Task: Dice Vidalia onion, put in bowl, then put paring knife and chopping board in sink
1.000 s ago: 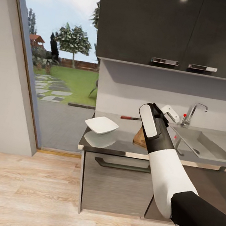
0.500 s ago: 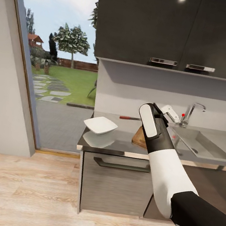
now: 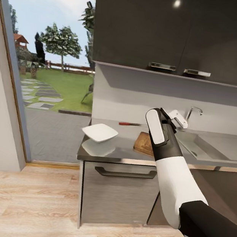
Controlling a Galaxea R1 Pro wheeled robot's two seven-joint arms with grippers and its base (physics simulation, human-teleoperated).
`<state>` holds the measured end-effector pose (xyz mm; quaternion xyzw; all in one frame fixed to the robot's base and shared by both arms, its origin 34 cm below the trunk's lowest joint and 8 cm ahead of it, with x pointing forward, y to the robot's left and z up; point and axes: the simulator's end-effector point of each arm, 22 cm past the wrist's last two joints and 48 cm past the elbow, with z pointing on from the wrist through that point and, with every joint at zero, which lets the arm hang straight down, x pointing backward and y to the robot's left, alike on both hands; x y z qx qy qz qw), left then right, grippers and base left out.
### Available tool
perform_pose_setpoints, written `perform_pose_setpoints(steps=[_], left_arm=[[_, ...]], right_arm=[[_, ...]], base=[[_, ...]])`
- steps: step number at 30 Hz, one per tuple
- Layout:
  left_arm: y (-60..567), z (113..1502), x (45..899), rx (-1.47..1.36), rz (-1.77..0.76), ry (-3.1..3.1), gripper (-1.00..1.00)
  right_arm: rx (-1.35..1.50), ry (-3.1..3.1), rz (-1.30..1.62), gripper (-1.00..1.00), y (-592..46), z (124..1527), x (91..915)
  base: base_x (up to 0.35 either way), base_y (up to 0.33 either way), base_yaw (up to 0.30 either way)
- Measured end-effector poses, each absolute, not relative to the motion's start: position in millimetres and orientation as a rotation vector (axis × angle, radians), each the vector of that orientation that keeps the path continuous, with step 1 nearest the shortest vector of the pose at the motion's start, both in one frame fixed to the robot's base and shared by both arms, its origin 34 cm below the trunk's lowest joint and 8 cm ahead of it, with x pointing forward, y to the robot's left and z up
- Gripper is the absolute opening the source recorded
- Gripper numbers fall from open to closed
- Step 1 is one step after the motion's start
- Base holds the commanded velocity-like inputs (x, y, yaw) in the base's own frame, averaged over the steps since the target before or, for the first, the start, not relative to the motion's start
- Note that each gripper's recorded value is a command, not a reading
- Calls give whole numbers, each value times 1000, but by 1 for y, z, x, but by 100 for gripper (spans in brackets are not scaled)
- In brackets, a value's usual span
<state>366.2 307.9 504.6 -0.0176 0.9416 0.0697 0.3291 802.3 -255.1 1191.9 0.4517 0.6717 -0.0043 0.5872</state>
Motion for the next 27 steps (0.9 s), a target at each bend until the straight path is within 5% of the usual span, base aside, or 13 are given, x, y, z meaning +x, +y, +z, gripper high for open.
perform_pose_setpoints(steps=[27], left_arm=[[306, 511, 375, -45, 172, 2437, 100]], right_arm=[[1049, 1538, -2, 100, -256, 1210, 790]], base=[[0, 298, -203]])
